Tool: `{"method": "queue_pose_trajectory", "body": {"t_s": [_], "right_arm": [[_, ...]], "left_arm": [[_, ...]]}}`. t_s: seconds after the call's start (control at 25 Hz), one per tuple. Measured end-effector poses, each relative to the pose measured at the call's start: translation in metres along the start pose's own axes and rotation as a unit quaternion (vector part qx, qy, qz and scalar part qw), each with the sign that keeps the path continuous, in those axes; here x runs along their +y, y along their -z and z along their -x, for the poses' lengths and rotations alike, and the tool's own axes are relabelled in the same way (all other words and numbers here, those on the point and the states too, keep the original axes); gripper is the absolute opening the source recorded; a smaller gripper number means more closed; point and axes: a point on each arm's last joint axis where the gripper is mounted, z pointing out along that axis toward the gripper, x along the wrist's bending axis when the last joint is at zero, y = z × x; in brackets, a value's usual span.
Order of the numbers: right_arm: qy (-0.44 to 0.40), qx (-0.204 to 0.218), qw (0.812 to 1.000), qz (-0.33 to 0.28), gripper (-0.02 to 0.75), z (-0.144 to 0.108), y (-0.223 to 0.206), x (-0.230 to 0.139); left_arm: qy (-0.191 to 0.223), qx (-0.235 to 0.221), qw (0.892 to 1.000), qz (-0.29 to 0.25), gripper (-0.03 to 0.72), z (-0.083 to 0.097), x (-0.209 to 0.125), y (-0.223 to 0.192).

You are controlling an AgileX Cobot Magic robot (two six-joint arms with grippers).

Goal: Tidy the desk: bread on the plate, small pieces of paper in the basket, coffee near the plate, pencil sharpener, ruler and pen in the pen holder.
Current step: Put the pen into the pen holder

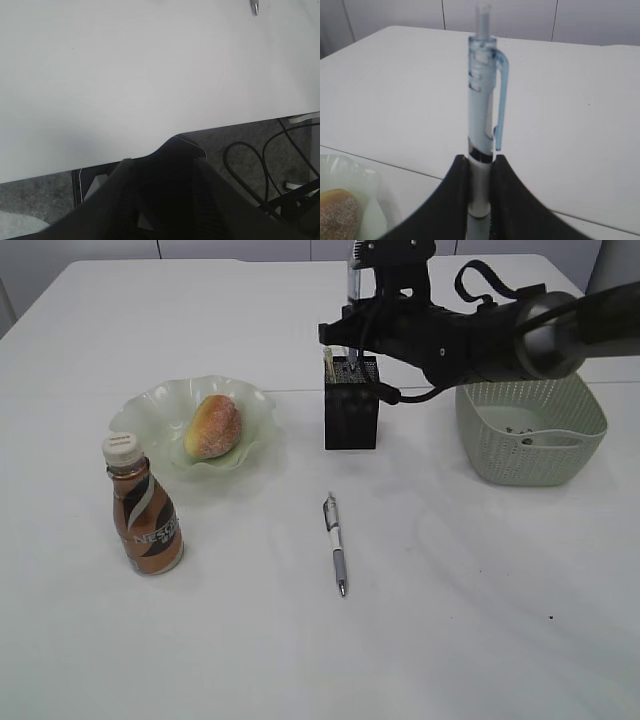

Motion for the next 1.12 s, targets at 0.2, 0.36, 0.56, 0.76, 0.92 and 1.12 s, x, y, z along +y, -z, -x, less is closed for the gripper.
{"method": "queue_pose_trajectory", "body": {"t_s": [0.2, 0.36, 0.56, 0.76, 0.92, 1.12], "right_arm": [[0.004, -0.001, 1.000, -0.017, 0.091, 0.002, -0.001, -0.004], [0.014, 0.000, 1.000, -0.022, 0.106, 0.002, -0.001, -0.006], [0.017, 0.001, 0.999, -0.029, 0.189, 0.002, -0.003, -0.010], [0.018, 0.002, 0.999, -0.048, 0.281, 0.002, -0.005, -0.018], [0.018, 0.003, 0.999, -0.044, 0.290, 0.002, -0.006, -0.013], [0.018, 0.008, 0.998, -0.058, 0.291, 0.000, -0.008, 0.001]], "left_arm": [[0.000, 0.000, 1.000, 0.000, 0.272, 0.000, 0.000, 0.000], [0.000, 0.000, 1.000, 0.000, 0.269, 0.000, 0.000, 0.000], [0.001, -0.003, 1.000, -0.001, 0.266, 0.001, 0.000, 0.000], [0.002, -0.005, 1.000, -0.001, 0.266, 0.001, 0.000, 0.000], [0.002, -0.006, 1.000, -0.001, 0.266, 0.001, 0.000, 0.000], [0.002, -0.006, 1.000, -0.001, 0.263, 0.001, 0.000, 0.000]]}}
